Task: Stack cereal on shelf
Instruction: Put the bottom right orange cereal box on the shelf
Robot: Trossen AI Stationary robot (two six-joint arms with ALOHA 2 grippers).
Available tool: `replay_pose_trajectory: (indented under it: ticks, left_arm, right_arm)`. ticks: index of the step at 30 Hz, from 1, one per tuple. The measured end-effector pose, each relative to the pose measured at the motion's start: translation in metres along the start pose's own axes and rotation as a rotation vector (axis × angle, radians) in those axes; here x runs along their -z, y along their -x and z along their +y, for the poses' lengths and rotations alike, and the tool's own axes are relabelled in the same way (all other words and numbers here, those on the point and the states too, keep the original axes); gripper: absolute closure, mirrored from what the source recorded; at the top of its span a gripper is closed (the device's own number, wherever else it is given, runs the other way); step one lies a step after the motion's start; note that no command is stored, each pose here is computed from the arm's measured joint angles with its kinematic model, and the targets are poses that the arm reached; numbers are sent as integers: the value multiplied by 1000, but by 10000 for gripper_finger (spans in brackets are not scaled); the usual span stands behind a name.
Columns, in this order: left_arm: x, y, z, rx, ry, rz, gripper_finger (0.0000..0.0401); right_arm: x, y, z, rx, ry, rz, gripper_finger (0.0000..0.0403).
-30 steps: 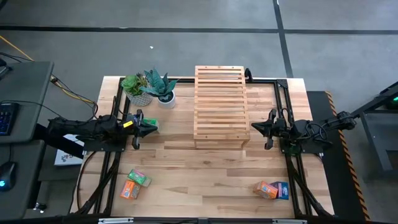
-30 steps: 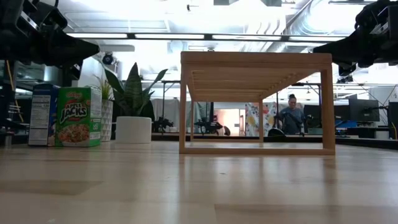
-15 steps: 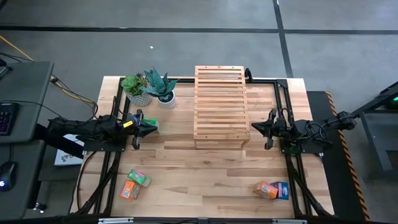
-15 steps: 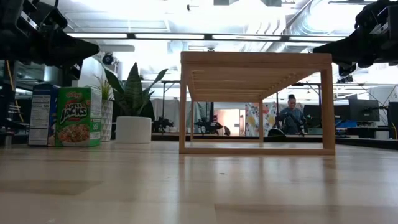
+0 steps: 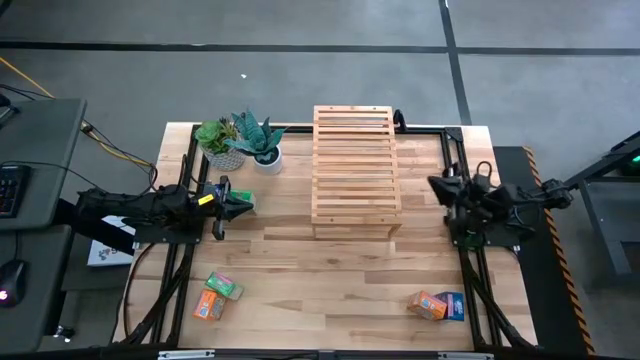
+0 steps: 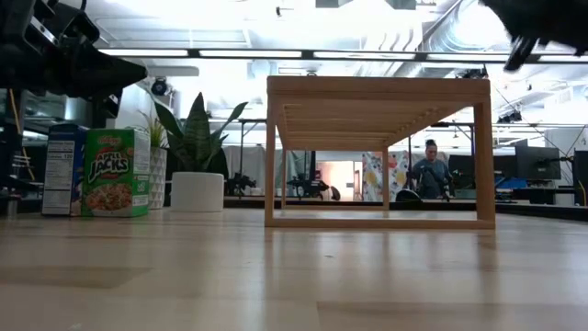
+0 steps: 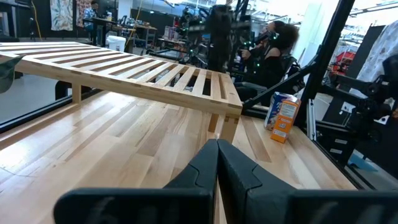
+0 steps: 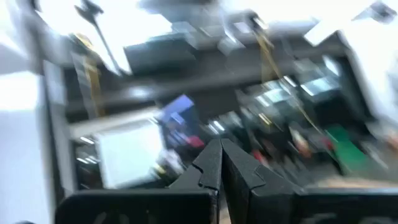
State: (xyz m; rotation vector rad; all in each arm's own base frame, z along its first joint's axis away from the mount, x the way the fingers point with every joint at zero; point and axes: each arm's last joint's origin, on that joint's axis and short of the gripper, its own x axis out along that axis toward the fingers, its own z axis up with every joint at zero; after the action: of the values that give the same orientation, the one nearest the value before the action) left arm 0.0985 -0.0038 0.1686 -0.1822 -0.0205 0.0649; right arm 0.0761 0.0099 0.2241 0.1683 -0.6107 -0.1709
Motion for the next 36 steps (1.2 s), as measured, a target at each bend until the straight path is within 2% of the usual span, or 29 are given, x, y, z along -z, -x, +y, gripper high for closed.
replay_pose_trajectory:
  ticks: [4, 6, 8, 13, 15, 17, 20, 22, 27, 31, 36]
  left_arm:
    - [0, 0, 0, 0, 0, 0, 400]
    - [0, 0, 0, 0, 0, 0, 400]
    - [0, 0, 0, 0, 0, 0, 400]
    - [0, 0, 0, 0, 0, 0, 400]
    - [0, 0, 0, 0, 0, 0, 400]
    - [0, 0, 0, 0, 0, 0, 400]
    - [0, 0, 0, 0, 0, 0, 400]
    - [0, 0, 0, 0, 0, 0, 400]
    - [0, 0, 0, 0, 0, 1, 400]
    - [0, 0, 0, 0, 0, 0, 400]
    - [0, 0, 0, 0, 0, 0, 400]
  right_arm:
    - [-8, -1, 12, -374, -6, -122, 400]
    - [-7, -3, 16, -459, 5, -129, 400]
    - [-6, -10, 17, -416, 26, -100, 400]
    - [-15, -40, 18, -9, 95, 19, 384]
    - [-23, -53, 22, 73, 180, 96, 360]
    - [-35, -66, 27, 88, 210, 213, 328]
    - [-58, -83, 36, 100, 151, 406, 271]
    - [-71, -93, 43, 86, 77, 534, 231]
    - [-88, -121, 74, -50, -182, 874, 151]
    - [-85, -136, 102, 0, -322, 1191, 132]
    - [-75, -140, 140, 202, -369, 1563, 130]
